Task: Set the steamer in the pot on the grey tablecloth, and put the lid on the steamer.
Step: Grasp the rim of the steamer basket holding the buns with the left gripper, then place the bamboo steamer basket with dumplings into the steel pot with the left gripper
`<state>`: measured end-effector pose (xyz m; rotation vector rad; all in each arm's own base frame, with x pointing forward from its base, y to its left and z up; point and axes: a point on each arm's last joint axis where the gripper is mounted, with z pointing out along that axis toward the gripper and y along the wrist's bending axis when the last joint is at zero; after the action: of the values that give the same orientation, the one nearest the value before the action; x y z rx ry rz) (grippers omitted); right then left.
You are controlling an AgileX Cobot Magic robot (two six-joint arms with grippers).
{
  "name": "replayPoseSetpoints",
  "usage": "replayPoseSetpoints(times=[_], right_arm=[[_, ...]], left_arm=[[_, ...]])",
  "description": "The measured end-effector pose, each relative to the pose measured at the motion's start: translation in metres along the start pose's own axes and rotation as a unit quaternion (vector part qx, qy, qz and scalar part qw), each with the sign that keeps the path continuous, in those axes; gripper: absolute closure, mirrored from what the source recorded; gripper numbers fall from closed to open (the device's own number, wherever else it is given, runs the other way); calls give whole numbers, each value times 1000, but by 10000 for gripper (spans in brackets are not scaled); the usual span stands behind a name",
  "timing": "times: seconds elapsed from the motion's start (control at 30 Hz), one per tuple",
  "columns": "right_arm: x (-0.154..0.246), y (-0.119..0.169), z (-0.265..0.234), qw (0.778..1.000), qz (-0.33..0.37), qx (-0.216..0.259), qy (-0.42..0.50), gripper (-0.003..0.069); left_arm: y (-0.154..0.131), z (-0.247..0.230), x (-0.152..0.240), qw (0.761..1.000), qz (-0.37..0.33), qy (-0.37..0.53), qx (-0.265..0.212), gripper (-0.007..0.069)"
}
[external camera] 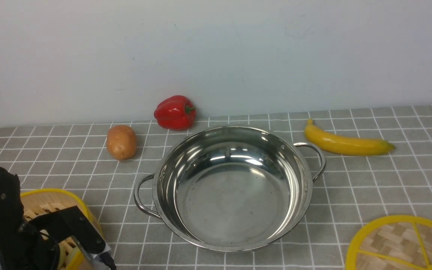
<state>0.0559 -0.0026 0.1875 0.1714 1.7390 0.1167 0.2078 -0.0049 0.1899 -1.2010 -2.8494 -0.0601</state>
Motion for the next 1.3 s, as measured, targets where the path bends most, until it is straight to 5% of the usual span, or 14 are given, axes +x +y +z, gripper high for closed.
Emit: replayPoseSetpoints(times=[0.5, 0.97, 1.3], right_arm=[[0, 0, 0, 1000, 0, 0, 0, 414], [0, 0, 0, 1000, 0, 0, 0, 414], [0, 0, 0, 1000, 0, 0, 0, 414]], left_arm=[[-13, -105, 11, 993, 36, -58, -93, 571], [-70, -167, -129, 957, 216, -159, -115, 571], [-113, -106, -200, 948, 297, -81, -79, 571]])
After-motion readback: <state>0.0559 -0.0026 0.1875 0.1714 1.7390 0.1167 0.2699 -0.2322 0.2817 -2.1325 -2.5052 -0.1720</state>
